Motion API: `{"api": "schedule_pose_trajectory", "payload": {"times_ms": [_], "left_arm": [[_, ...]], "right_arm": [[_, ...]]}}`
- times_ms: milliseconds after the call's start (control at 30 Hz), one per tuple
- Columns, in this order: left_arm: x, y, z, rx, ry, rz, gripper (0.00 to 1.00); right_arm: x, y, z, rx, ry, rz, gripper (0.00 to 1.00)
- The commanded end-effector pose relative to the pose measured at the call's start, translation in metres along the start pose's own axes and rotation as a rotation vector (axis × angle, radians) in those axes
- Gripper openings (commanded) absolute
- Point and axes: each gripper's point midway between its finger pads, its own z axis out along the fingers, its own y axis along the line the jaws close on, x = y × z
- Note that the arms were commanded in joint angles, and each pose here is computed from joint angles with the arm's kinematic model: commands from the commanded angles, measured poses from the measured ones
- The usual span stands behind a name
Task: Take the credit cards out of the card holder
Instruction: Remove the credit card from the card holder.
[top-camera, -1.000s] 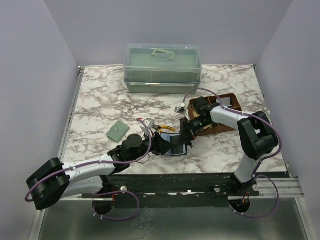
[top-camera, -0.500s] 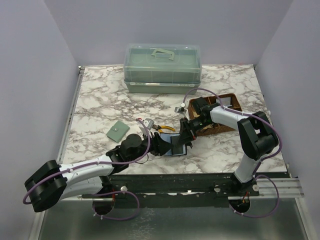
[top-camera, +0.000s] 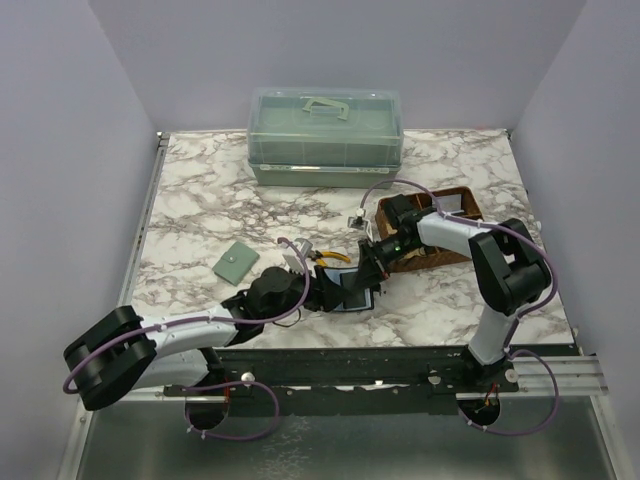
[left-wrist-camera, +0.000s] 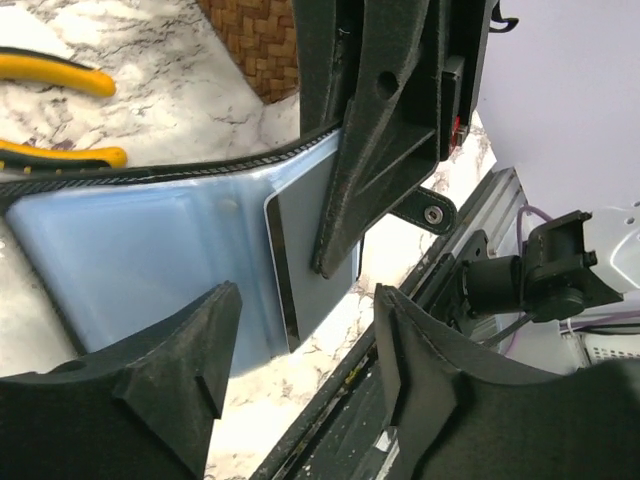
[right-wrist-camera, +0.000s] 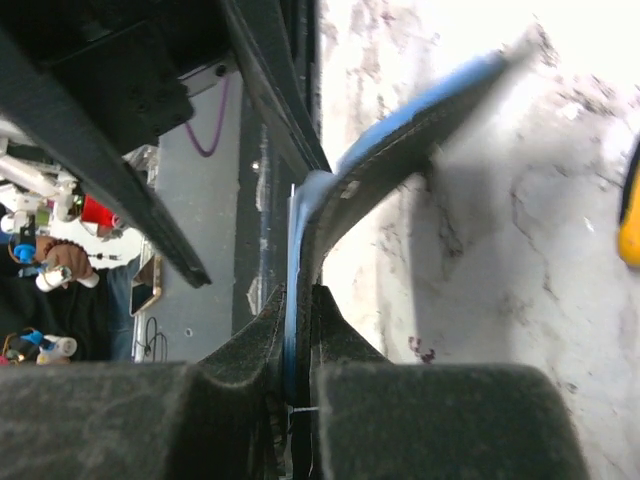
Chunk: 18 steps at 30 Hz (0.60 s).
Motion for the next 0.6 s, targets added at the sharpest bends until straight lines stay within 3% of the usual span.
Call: {"api": "schedule_pose_trajectory", "payload": {"times_ms": [0, 233, 467, 567], "left_arm": [[0.000, 0.008, 0.001, 0.027, -0.043, -0.053, 0.64], [0.011, 0.019, 0.008, 0.036, -0.009, -0.085, 0.69], [0.013, 0.010, 0.013, 0.098, 0.004, -0.111, 0.68], [0.017, 0.016, 0.017, 0.081, 0.013, -0.122, 0.68]], "right_arm": [[0.015, -0.033, 0.003, 0.109, 0.062, 0.098, 0.10], [0.027, -0.052, 0.005, 0.158, 0.100, 0.173, 0.22], [0.035, -0.063, 0.006, 0.183, 0.125, 0.215, 0.23], [0.034, -0.064, 0.006, 0.185, 0.127, 0.217, 0.31]]}}
